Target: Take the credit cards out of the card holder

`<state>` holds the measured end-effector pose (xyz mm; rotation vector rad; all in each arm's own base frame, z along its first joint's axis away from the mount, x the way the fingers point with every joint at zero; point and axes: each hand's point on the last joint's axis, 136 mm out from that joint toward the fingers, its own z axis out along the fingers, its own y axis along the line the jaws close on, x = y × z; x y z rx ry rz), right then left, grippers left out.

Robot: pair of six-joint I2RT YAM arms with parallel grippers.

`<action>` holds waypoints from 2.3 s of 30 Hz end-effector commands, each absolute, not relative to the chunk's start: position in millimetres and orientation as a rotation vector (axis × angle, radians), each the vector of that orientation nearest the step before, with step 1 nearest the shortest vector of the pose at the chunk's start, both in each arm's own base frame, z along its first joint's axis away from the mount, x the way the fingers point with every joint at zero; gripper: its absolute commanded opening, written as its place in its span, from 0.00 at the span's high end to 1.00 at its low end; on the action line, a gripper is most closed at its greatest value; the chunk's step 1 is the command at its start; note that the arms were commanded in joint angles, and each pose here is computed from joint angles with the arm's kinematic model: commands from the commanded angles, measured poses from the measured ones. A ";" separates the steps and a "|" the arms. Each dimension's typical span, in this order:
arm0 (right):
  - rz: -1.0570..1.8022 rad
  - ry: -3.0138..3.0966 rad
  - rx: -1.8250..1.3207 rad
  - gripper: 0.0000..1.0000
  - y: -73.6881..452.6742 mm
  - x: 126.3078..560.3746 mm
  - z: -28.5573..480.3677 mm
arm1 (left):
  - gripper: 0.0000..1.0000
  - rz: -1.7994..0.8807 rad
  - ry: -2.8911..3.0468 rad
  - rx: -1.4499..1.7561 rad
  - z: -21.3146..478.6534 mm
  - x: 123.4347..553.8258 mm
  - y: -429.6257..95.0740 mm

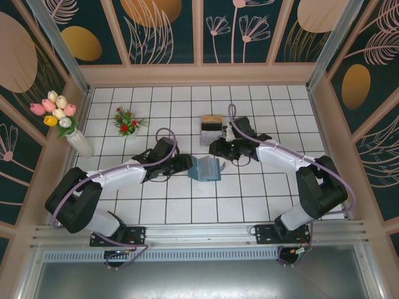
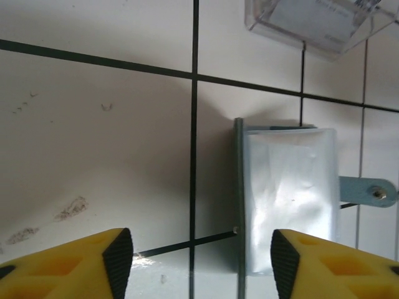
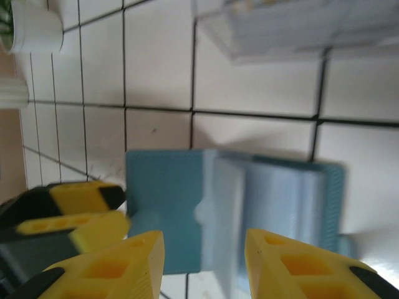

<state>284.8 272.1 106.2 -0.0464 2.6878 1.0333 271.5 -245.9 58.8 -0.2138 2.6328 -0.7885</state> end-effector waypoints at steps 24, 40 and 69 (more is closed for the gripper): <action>0.665 2.940 0.204 0.54 246.0 269.6 18.3 | 0.69 -0.626 2.695 -0.243 22.3 268.1 -229.0; 1.219 2.793 -0.034 0.49 303.6 260.8 71.6 | 0.72 -0.664 2.686 -0.224 24.8 269.2 -234.6; 1.478 2.694 -0.227 0.56 340.0 256.3 95.5 | 0.84 -0.758 2.665 -0.214 31.4 274.9 -238.6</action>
